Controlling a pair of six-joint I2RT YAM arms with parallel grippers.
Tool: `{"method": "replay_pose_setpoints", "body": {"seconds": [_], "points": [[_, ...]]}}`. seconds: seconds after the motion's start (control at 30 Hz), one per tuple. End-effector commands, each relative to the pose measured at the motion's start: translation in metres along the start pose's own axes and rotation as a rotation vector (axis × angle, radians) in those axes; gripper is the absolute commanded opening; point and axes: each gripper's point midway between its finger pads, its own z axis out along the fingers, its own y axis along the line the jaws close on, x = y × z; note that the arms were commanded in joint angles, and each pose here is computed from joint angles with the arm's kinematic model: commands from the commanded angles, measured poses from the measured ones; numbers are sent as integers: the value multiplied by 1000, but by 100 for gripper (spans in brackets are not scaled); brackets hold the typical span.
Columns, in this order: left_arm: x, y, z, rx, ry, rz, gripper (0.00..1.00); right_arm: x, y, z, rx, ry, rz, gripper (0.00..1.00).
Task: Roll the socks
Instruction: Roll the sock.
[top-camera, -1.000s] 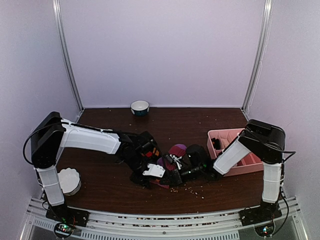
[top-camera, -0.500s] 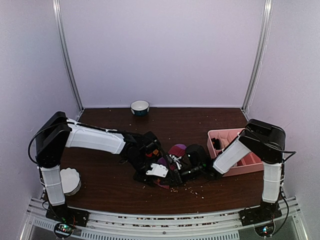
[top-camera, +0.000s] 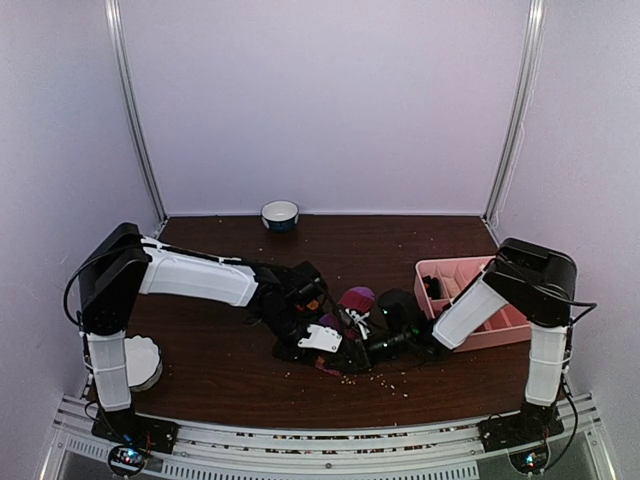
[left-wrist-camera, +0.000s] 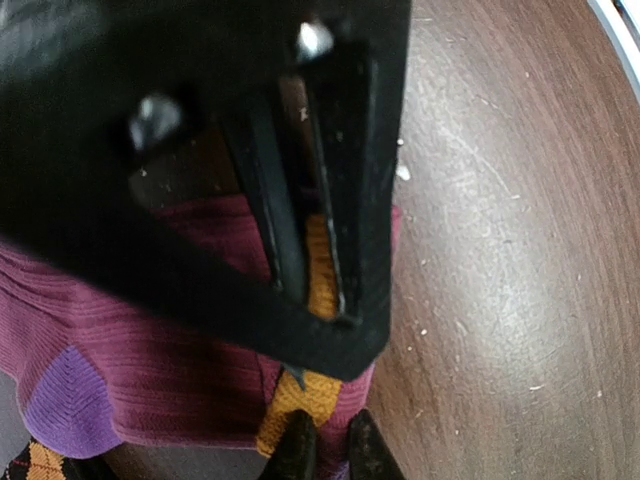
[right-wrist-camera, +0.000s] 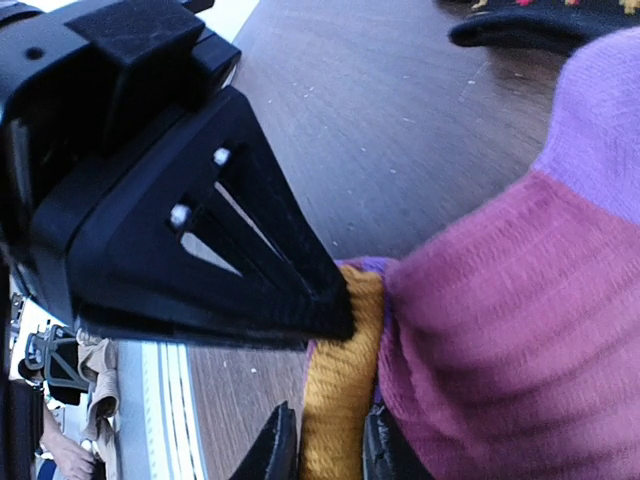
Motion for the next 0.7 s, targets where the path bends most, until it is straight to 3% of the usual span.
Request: {"method": "replay_pose_setpoints", "body": {"seconds": [0.0,0.07,0.17,0.37,0.6,0.63,0.67], "points": [[22,-8,14,36,95,-34,9,65,-66,-21,278,140,165,27],[24,-10,13,55,111,-52,0,60,-64,-26,303,135,129,29],[26,-18,7,127,110,-102,0,53,-62,-38,356,119,77,30],[26,-38,-12,307,46,-264,0,18,-36,-63,357,-80,-62,33],[41,-55,-33,421,17,-374,0,3,-11,-75,405,-186,-246,43],[41,-60,-37,434,16,-375,0,2,-10,-76,430,-186,-272,46],[39,-64,-41,449,9,-380,0,-2,-9,-80,466,-203,-300,73]]}}
